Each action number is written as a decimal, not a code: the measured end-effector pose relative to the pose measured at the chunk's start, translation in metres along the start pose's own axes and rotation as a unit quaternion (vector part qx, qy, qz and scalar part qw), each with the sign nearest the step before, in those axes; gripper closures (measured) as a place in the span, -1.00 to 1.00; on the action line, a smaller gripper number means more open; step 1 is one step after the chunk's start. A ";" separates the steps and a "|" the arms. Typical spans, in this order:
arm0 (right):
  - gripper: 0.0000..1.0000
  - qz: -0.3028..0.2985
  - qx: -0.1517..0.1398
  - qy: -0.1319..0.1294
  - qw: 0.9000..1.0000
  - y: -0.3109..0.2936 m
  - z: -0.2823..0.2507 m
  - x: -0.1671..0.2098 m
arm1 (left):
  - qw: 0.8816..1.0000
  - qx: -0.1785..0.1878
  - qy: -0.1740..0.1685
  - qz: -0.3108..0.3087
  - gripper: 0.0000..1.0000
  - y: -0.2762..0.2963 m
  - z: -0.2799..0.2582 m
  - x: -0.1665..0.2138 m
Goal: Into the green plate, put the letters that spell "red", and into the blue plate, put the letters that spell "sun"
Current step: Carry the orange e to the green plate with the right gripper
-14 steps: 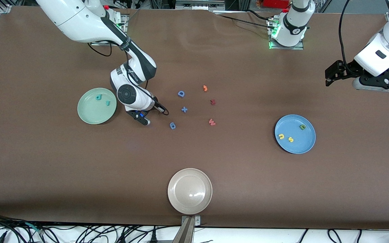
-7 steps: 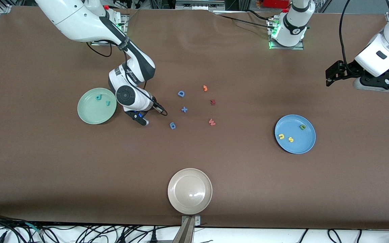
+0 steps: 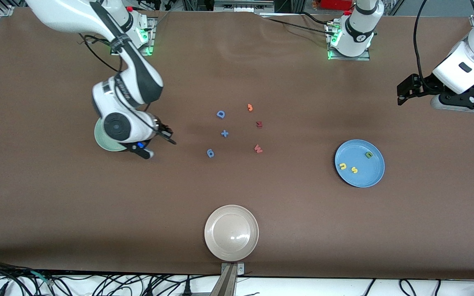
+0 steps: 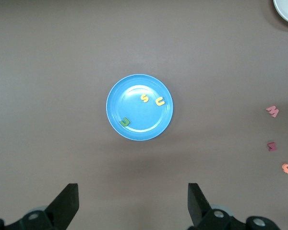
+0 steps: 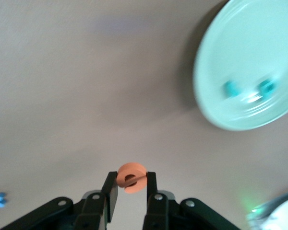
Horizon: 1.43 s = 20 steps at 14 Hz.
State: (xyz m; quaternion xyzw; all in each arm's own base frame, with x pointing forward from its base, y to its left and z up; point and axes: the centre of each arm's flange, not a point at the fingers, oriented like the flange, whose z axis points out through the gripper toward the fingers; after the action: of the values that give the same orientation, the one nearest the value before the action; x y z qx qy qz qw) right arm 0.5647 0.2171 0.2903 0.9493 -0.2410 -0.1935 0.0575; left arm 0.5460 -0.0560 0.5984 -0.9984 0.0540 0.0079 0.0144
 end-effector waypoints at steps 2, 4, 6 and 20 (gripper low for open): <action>0.44 -0.037 -0.013 -0.007 0.999 0.040 -0.009 0.030 | 1.000 0.000 0.000 -0.002 -1.00 0.000 0.000 0.000; 0.44 -0.074 -0.017 -0.014 0.997 0.082 -0.009 0.065 | 1.000 0.000 0.001 -0.003 -1.00 0.000 -0.001 0.000; 0.44 -0.114 -0.017 -0.021 0.993 0.123 -0.001 0.096 | 1.000 0.000 0.001 -0.004 -1.00 0.000 -0.001 0.000; 0.43 -0.190 -0.003 0.011 0.982 0.176 0.113 0.130 | 1.000 0.000 0.001 -0.008 -1.00 -0.003 -0.001 0.000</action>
State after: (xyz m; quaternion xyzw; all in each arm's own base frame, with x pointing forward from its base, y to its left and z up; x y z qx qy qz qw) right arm 0.5482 -0.0008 0.1776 0.9797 -0.0547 -0.1911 0.0248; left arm 0.5465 -0.0530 0.5996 -0.9988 0.0460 0.0067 0.0143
